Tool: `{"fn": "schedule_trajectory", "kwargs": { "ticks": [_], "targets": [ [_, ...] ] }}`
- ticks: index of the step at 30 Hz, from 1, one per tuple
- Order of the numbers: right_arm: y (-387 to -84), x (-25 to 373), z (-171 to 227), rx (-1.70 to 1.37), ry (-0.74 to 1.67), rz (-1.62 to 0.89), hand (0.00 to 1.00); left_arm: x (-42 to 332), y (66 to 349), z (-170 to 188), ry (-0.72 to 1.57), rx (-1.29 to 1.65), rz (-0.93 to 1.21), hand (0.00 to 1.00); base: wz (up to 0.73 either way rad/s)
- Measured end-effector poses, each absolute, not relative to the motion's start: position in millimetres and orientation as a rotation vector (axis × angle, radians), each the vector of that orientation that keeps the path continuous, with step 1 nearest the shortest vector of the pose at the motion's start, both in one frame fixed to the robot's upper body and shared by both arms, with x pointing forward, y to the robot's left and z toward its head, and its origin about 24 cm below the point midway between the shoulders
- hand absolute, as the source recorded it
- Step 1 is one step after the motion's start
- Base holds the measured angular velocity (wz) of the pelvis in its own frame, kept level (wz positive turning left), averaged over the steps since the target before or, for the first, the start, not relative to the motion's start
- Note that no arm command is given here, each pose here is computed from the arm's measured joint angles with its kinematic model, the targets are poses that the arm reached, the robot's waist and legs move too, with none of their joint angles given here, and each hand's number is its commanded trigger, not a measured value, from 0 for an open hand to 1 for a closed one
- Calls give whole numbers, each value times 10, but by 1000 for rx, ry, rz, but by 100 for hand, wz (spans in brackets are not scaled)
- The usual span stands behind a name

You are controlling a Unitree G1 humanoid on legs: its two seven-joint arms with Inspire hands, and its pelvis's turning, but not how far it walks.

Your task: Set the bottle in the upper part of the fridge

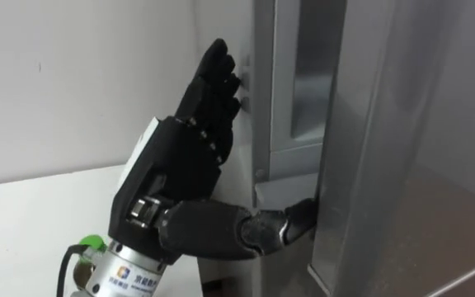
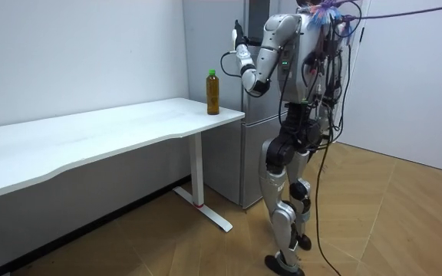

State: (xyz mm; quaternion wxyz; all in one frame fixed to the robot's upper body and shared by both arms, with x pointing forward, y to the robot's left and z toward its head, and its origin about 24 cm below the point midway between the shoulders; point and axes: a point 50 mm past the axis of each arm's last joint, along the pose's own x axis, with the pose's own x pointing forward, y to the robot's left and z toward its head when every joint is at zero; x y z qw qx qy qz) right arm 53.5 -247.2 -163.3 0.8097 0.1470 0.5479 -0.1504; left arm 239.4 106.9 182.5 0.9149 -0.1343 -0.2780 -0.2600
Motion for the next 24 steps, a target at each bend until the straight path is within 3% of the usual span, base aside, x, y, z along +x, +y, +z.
{"fn": "schedule_trajectory", "kwargs": {
  "ticks": [24],
  "targets": [
    [-2452, 547, -1636, 329, 1161, -327, 0, 2370, 1013, 1813, -581, -256, -568, 0, -1]
  ]
}}
